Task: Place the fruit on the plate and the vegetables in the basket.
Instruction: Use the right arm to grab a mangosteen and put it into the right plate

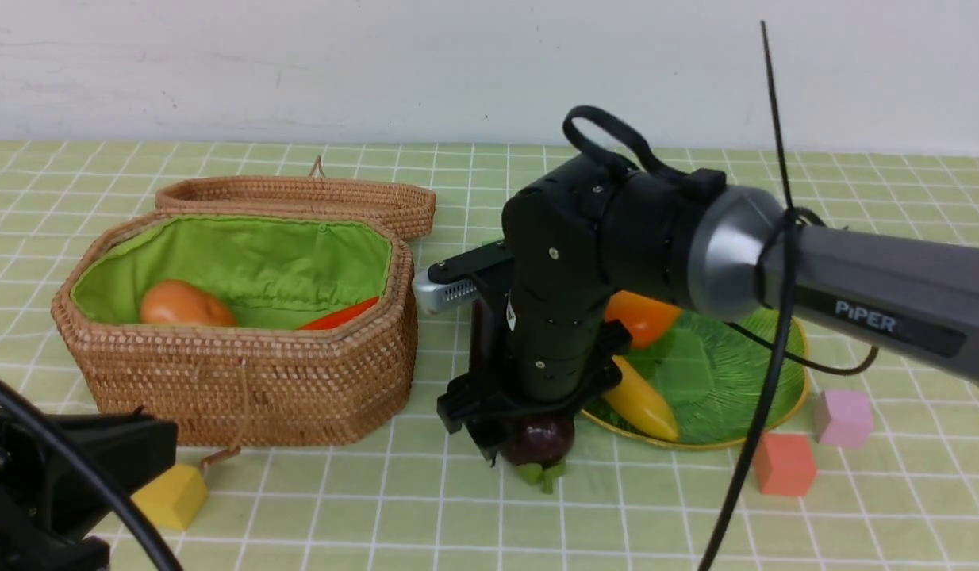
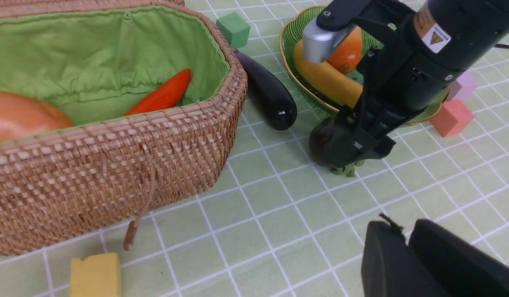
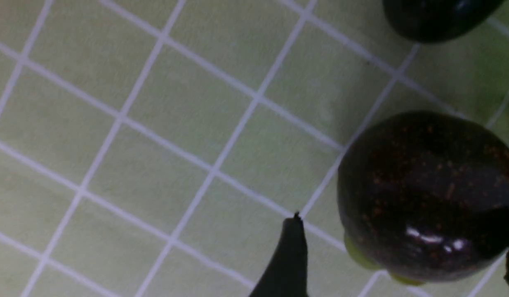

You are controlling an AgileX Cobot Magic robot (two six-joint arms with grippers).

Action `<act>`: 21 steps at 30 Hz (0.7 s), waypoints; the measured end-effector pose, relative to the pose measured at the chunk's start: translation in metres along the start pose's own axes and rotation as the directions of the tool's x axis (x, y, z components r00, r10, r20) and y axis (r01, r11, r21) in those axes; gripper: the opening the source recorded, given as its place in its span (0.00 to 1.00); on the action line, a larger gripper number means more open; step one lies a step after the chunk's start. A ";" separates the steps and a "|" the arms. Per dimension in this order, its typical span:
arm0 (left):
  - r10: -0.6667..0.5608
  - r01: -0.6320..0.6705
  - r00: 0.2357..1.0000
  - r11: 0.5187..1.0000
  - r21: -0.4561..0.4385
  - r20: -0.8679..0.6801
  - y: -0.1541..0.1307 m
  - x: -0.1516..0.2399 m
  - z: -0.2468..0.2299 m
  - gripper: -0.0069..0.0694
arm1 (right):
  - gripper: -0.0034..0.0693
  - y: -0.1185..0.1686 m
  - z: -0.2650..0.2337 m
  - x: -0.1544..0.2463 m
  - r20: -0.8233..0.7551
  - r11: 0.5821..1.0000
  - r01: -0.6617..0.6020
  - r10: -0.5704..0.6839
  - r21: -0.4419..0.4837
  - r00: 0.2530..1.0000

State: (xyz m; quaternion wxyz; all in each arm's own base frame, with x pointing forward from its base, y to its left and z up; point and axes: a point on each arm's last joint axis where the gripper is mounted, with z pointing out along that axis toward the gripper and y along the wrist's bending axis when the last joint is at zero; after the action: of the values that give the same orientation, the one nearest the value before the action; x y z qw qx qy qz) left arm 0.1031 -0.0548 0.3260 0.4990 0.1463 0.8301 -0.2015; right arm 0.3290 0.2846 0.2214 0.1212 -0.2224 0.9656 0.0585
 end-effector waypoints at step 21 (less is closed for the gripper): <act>-0.003 0.003 1.000 1.000 0.003 -0.003 0.000 0.000 0.000 0.19 | 0.90 0.001 0.026 0.001 -0.053 1.000 -0.006 0.006 0.004 0.999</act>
State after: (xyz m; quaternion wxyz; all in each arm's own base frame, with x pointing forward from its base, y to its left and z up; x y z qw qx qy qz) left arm 0.1028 -0.0550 0.3258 0.4973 0.1459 0.8307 -0.2034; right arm 0.3332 0.2896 0.1960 0.0956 -0.2207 0.9693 0.0512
